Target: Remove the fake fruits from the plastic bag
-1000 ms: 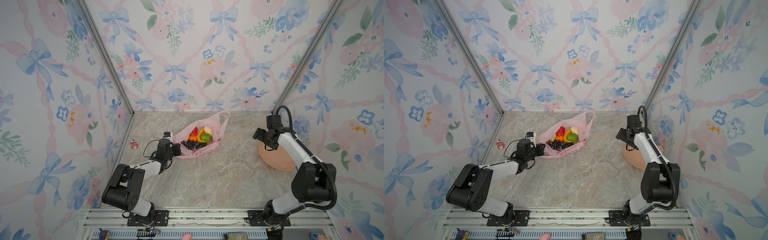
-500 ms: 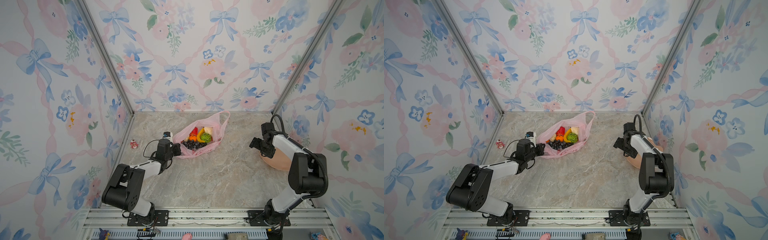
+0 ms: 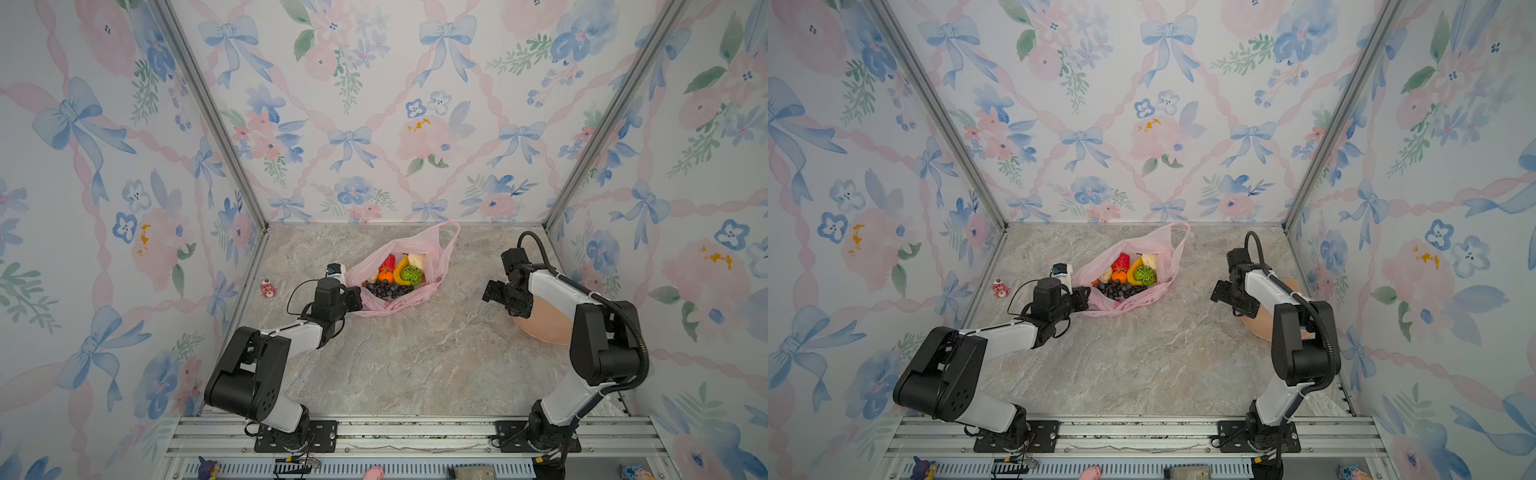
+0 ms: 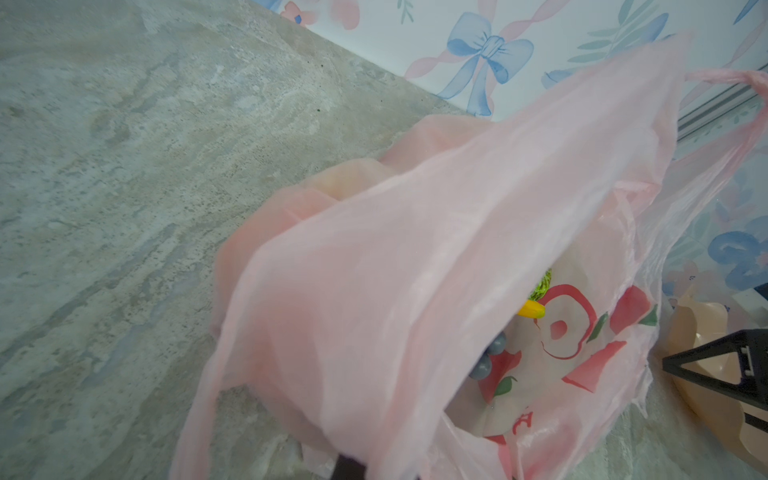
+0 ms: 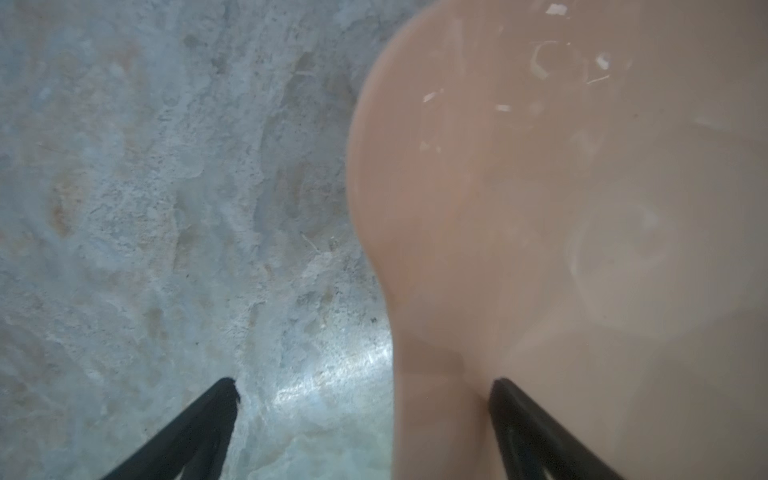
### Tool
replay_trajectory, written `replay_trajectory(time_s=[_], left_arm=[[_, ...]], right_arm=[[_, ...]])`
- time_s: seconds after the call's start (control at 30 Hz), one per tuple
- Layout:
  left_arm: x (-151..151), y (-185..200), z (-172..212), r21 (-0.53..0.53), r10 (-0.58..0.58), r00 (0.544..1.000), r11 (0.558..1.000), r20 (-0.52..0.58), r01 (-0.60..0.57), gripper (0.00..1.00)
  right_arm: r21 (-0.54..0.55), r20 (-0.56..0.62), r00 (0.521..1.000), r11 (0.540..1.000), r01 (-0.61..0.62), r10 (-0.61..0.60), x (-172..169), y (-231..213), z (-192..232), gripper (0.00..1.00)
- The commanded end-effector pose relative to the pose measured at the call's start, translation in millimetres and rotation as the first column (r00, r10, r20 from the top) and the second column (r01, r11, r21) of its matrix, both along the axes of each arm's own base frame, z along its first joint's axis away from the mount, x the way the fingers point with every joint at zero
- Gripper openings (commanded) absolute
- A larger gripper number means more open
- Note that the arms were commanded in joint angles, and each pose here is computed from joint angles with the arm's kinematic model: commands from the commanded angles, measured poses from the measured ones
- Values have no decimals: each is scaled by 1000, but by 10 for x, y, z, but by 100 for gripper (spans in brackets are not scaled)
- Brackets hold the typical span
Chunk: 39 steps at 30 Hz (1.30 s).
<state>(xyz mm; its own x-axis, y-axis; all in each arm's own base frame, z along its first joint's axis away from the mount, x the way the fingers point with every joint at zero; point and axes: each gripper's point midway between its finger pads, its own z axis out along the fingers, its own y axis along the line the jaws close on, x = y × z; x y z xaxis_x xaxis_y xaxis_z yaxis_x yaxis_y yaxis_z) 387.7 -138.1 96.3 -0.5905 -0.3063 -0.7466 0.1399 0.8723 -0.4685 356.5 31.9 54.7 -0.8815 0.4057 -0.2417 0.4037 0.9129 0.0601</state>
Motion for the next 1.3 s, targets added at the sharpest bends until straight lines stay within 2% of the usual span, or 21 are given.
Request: replay_trajectory(time_s=[0.0,0.27,0.43,0.63,0.73,0.83,1.03,1.27], left_arm=[[-2,-2,-36,21,-9,1000,1000,9,9,0],[-11,20,-45,26,1,1000,1000,12,-2,0],[-2,23,-43,26,5,1000,1000,15,-5,0],[26,25,-9,16,15,1000,1000,19,-15,0],[7,47,-18,16,27,1000,1000,16,-27,0],[-11,83,-35,13,47,999,999,10,-47,0],[-25,70,-53,-30,65,998,997,-16,-65,0],[-16,64,-27,-47,74,997,996,-23,-75,0]], right_arm=[[26,-42,998,999,-47,48,-167,254,9,97],[102,-40,979,975,-197,202,-281,981,39,98],[66,8,965,963,-260,260,-278,1073,275,99],[-61,117,964,971,-233,239,17,591,706,99],[-102,158,974,984,-147,161,231,177,830,100],[-133,199,978,991,-33,59,428,-328,892,96],[-141,191,979,985,99,-71,776,-929,777,95],[-91,125,977,979,185,-173,852,-1228,450,95]])
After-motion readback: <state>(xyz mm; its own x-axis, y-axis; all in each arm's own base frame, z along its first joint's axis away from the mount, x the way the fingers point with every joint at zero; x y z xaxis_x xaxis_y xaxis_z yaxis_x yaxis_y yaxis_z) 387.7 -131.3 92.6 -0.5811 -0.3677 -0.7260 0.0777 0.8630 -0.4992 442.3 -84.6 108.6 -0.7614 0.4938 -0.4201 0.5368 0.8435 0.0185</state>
